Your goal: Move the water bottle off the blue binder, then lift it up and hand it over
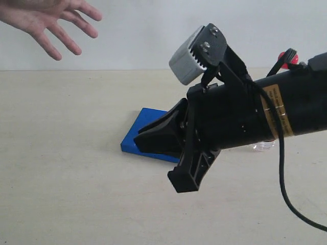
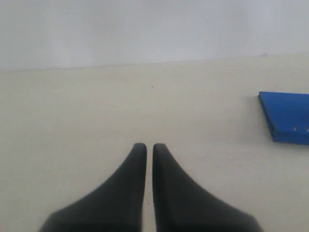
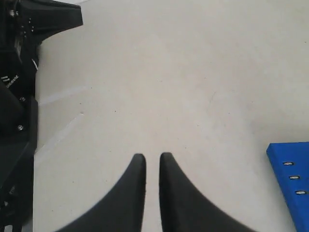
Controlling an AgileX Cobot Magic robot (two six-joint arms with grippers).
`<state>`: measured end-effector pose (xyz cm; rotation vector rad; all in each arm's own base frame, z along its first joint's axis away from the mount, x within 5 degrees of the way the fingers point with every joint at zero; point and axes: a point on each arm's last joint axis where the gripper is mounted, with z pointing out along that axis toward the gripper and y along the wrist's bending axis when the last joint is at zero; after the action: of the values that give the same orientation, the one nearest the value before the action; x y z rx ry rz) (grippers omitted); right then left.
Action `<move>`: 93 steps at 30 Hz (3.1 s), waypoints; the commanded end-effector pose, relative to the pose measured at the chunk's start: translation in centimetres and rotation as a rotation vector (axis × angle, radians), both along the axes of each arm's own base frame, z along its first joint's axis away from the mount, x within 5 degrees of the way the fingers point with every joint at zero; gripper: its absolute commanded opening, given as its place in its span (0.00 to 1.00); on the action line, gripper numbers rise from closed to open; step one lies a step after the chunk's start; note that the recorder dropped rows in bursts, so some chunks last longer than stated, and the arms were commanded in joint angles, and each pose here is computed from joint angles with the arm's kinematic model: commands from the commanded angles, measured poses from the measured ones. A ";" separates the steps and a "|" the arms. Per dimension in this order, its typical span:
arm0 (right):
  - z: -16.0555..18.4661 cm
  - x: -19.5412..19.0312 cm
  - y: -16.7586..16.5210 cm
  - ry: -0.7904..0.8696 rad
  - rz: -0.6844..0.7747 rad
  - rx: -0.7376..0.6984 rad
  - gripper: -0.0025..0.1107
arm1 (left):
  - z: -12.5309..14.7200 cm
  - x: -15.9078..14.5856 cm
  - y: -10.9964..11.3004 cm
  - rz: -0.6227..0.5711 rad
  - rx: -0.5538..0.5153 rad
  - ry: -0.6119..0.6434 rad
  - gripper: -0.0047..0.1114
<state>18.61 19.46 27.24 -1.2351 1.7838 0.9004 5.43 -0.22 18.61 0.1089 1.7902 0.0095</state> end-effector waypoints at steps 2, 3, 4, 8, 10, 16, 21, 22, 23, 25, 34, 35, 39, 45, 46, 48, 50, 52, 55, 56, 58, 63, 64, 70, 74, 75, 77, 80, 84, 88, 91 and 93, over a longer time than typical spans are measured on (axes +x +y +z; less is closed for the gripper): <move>0.0 -0.5 0.2 0.004 0.043 0.010 0.09 | 0.0 0.0 0.3 -0.013 0.217 -0.018 0.08; 0.0 -0.5 0.2 0.002 0.046 0.009 0.09 | 0.1 0.0 0.5 -0.008 0.295 -0.028 0.08; 0.0 -0.5 0.2 0.002 0.046 0.009 0.09 | 0.2 0.1 0.6 -0.006 0.326 -0.043 0.08; -0.1 -0.4 0.1 -0.005 0.033 0.002 0.09 | 1.4 0.2 -0.1 -0.004 -0.031 -0.168 0.08; -0.2 -0.2 0.1 -0.012 0.023 -0.005 0.09 | 2.2 0.2 -0.3 0.005 -0.352 -0.230 0.08; -1.3 0.7 0.3 -0.007 -0.026 -0.043 0.09 | 4.5 -0.1 0.1 -0.012 -0.575 -0.464 0.08; -1.9 1.2 0.3 -0.004 -0.055 -0.066 0.09 | 5.3 -0.4 0.2 -0.029 -0.641 -0.564 0.08; -2.0 1.2 0.3 -0.004 -0.059 -0.069 0.09 | 5.3 -0.4 0.2 -0.029 -0.699 -0.546 0.08; -2.1 1.3 0.3 0.001 -0.058 -0.072 0.09 | 5.1 -0.3 0.2 -0.028 -0.740 -0.520 0.08; -2.3 1.4 0.4 0.007 -0.058 -0.076 0.09 | 4.3 -0.1 0.0 -0.017 -0.818 -0.417 0.08; -2.5 1.6 0.3 -0.061 -0.045 -0.103 0.09 | 3.7 1.3 -1.4 -0.104 -0.540 -0.101 0.08; -2.5 1.8 0.3 -0.071 -0.056 -0.109 0.09 | 3.7 1.8 -1.7 -0.127 -0.505 -0.051 0.08; -2.6 2.1 0.1 -0.092 -0.093 -0.126 0.09 | 3.4 4.1 -3.6 -0.225 -0.330 0.143 0.08; -2.6 2.6 -0.2 -0.084 -0.166 -0.135 0.09 | 3.7 10.8 -9.0 -0.476 0.163 0.354 0.08; -2.6 2.9 -0.3 -0.045 -0.223 -0.126 0.09 | 3.5 12.1 -9.8 -0.477 0.184 0.397 0.08; -2.6 2.8 -0.3 -0.033 -0.226 -0.122 0.08 | 3.4 13.1 -10.3 -0.496 0.228 0.388 0.08; -3.1 3.2 -0.3 -0.036 -0.252 -0.141 0.08 | 4.0 13.5 -10.5 -0.507 0.251 0.362 0.08; -4.9 4.4 -0.4 -0.042 -0.312 -0.213 0.08 | 4.3 13.7 -10.5 -0.502 0.275 0.384 0.08; -8.0 6.3 0.5 -0.036 -0.301 -0.314 0.08 | 3.9 13.5 -10.2 -0.492 0.299 0.439 0.08; -8.5 6.7 0.8 -0.034 -0.298 -0.328 0.08 | 3.9 13.4 -10.2 -0.492 0.307 0.447 0.08; -9.1 8.1 1.2 -0.057 -0.334 -0.356 0.08 | 3.9 13.4 -10.1 -0.497 0.328 0.443 0.08; -9.2 12.0 2.4 -0.137 -0.457 -0.385 0.08 | 3.9 13.5 -10.1 -0.501 0.342 0.440 0.08; -9.3 12.5 2.8 -0.137 -0.459 -0.377 0.08 | 3.8 13.4 -10.1 -0.501 0.343 0.442 0.08; -10.5 16.4 5.0 -0.122 -0.543 -0.340 0.08 | 3.7 13.4 -10.0 -0.496 0.351 0.464 0.08; -11.4 18.5 5.8 -0.131 -0.611 -0.339 0.08 | 3.6 13.3 -9.8 -0.491 0.359 0.485 0.08; -11.7 18.9 5.9 -0.137 -0.623 -0.345 0.08 | 3.5 13.2 -9.8 -0.491 0.359 0.487 0.08; -12.4 19.6 6.0 -0.151 -0.657 -0.364 0.08 | 3.5 13.2 -9.8 -0.491 0.359 0.487 0.08; -13.6 20.7 5.6 -0.149 -0.721 -0.387 0.08 | 3.5 13.2 -9.8 -0.491 0.359 0.487 0.08; -15.0 22.0 4.3 -0.026 -0.802 -0.326 0.08 | 3.5 13.3 -9.8 -0.492 0.364 0.486 0.08; -16.6 23.5 2.3 0.116 -0.850 -0.259 0.08 | 3.5 13.3 -9.8 -0.492 0.364 0.486 0.08; -16.8 24.0 1.2 0.120 -0.861 -0.262 0.08 | 3.5 13.3 -9.8 -0.493 0.367 0.485 0.08; -17.3 24.1 1.2 0.125 -0.828 -0.271 0.08 | 3.6 13.3 -9.9 -0.494 0.364 0.479 0.08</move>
<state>42.39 20.88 10.18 -0.4514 2.2896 0.2556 18.69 -9.97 22.07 0.8663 2.1817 -0.0506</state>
